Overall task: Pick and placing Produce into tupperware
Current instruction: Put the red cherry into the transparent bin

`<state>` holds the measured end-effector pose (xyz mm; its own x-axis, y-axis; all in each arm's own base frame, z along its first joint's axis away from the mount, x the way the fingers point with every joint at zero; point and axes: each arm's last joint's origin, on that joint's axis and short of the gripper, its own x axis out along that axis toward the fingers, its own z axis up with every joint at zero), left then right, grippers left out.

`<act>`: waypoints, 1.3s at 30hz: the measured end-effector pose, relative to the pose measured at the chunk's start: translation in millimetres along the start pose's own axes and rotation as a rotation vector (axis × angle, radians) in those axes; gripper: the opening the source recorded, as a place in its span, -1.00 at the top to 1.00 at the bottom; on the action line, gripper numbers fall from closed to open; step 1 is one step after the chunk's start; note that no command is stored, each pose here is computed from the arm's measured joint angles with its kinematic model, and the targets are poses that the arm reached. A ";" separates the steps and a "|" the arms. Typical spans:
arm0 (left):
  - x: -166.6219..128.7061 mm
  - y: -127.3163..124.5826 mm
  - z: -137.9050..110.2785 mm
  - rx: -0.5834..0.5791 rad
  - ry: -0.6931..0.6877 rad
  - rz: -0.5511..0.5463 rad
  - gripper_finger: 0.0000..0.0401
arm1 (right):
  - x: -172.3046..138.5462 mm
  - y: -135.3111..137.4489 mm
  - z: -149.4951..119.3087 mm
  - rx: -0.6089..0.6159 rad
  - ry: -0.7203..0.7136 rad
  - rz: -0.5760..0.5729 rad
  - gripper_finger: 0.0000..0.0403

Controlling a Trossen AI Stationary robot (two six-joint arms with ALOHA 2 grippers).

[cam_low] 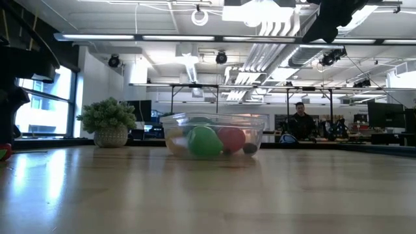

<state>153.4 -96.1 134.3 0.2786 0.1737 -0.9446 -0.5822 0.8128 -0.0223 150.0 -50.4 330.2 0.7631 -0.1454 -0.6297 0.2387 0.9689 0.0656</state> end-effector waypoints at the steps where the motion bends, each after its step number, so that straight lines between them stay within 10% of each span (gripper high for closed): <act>1: 0.0 0.1 0.0 0.000 0.000 0.001 0.16 | 0.0 -0.1 0.0 0.000 0.000 -0.001 0.98; 39: 9.5 -2.7 -1.5 0.018 -0.005 0.052 0.53 | 0.1 -0.1 0.0 0.000 0.000 -0.001 0.98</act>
<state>156.4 -97.5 124.9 0.2520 0.2186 -0.9427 -0.5820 0.8125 0.0328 150.1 -50.4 330.1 0.7628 -0.1458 -0.6299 0.2392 0.9688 0.0655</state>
